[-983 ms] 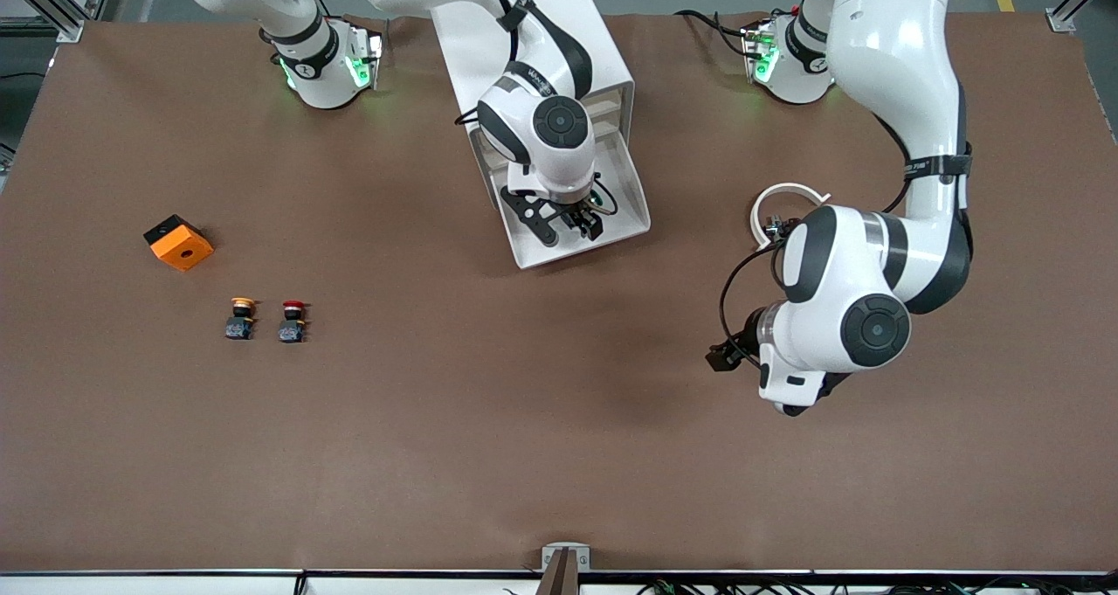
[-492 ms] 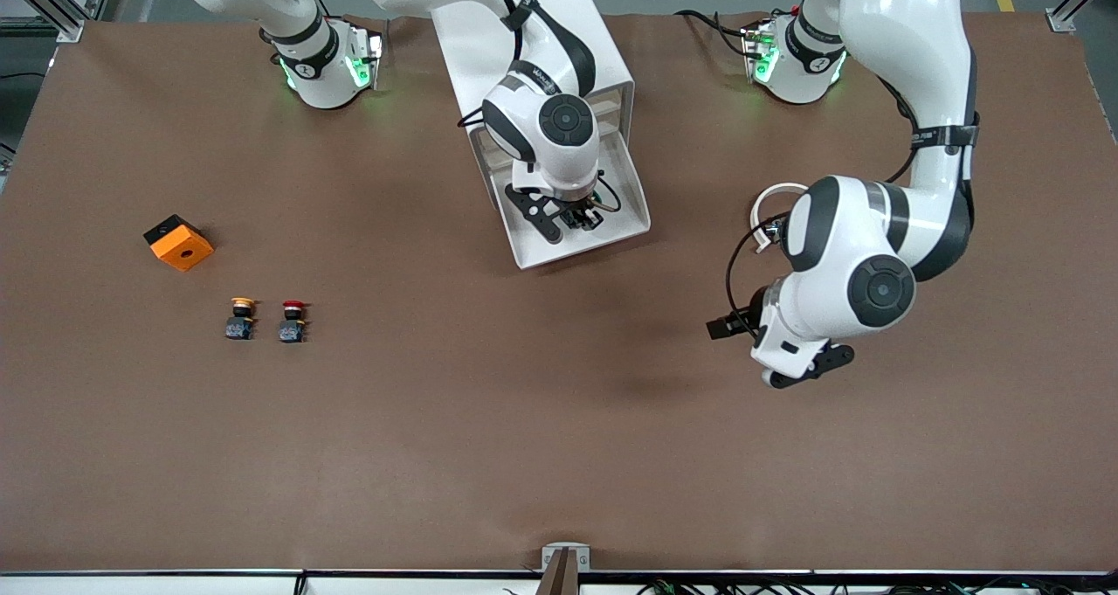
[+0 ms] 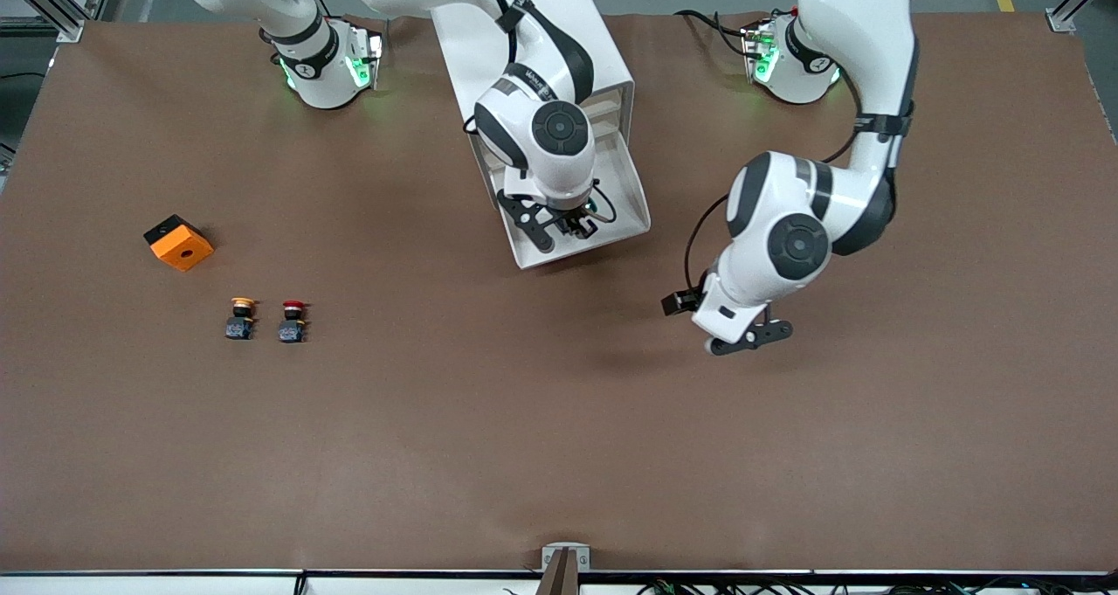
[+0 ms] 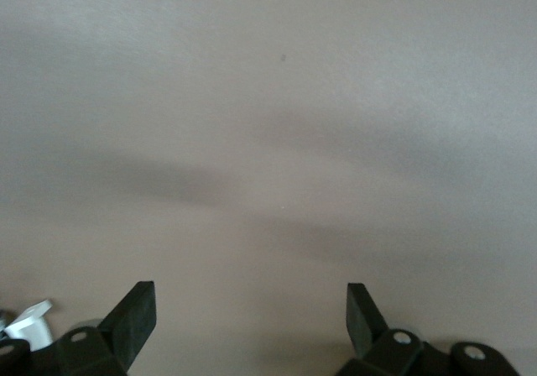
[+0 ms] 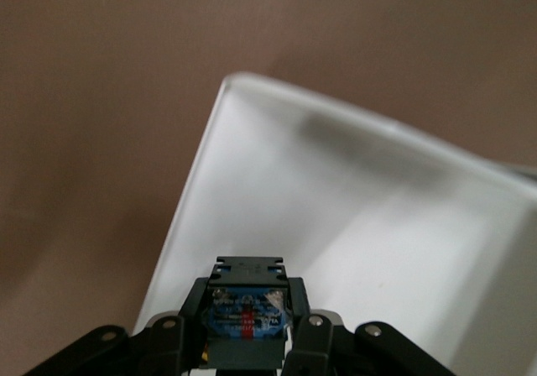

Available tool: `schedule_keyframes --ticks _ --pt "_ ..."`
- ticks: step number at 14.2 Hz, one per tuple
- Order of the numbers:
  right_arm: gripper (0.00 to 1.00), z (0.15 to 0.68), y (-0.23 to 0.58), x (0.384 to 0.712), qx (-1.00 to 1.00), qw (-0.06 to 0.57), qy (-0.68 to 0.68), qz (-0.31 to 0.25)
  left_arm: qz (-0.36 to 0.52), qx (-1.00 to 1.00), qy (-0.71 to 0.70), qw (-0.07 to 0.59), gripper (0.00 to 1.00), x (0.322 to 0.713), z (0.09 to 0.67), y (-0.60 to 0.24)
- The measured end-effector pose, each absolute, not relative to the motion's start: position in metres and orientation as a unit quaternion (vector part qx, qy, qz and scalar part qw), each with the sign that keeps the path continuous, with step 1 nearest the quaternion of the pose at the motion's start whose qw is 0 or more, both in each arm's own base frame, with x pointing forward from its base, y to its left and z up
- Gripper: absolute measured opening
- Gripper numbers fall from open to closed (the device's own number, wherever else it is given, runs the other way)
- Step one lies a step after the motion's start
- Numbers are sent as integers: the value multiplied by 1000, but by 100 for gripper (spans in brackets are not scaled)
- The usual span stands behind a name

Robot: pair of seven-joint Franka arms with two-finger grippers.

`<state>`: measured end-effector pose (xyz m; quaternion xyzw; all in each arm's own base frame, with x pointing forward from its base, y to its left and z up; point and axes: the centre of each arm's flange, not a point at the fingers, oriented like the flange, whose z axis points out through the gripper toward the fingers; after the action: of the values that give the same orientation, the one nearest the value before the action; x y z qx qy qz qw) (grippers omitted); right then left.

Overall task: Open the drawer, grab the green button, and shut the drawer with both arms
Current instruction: 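Place the green button by the red button while the left gripper closes drawer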

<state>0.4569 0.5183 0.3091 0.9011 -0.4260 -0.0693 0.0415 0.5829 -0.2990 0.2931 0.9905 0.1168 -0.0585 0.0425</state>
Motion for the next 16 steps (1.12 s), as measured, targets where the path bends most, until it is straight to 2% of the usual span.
schedule_keyframes --ticks 3,8,12,16 --pt "41 348 466 506 922 71 -367 -102 -60 992 96 48 100 562 272 -326" --pt "41 381 350 571 958 61 -239 -148 -89 991 96 40 100 532 239 -363" --pt "41 339 255 599 977 31 -132 -165 -109 986 120 28 100 498 222 -402" --pt "41 285 180 608 992 -7 -40 -117 -116 986 119 18 100 470 214 -432"
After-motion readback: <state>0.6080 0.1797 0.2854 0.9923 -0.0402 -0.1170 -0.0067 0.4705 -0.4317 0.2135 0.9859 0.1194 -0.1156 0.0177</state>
